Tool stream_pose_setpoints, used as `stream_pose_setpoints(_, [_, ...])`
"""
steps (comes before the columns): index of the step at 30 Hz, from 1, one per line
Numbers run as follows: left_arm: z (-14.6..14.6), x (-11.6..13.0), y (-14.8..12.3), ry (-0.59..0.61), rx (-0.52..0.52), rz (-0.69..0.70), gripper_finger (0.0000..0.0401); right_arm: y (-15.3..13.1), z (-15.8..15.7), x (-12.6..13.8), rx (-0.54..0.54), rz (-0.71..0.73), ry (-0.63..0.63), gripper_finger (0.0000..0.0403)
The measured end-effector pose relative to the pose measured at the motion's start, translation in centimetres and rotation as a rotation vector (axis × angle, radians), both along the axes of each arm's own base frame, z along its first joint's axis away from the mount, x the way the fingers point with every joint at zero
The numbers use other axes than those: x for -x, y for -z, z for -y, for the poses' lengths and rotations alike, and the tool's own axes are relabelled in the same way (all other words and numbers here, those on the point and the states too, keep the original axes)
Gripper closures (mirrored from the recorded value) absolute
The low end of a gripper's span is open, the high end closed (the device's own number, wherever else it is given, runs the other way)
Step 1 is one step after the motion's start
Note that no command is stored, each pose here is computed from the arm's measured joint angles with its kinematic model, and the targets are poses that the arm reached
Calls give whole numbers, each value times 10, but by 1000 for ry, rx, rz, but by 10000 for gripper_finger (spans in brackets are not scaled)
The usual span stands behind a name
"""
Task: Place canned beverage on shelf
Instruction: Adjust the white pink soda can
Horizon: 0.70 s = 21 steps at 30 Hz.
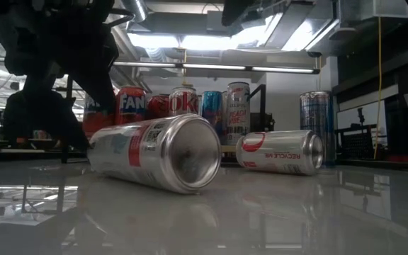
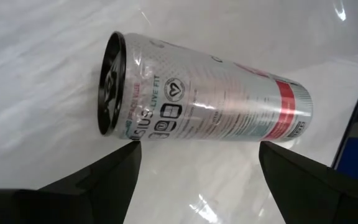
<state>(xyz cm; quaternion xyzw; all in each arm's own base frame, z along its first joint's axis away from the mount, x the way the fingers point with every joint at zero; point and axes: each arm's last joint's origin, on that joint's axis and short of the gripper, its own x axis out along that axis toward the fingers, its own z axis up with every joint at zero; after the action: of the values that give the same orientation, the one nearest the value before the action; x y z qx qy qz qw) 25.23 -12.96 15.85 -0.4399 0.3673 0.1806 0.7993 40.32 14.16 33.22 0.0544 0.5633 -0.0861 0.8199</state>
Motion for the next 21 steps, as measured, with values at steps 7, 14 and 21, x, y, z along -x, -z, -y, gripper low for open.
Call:
stream_pose_setpoints(7, [0, 0, 0, 14, -24, 3, 80, 26, -27, -13, 27, 35, 40, 65])
stream_pose_setpoints(14, [0, 0, 0, 14, -25, 1, 80, 56, -35, -35, -18, 66, 99, 65])
stream_pose_setpoints(21, [0, 0, 0, 14, -26, 0, 80, 86, -44, -43, -24, 21, 172, 65])
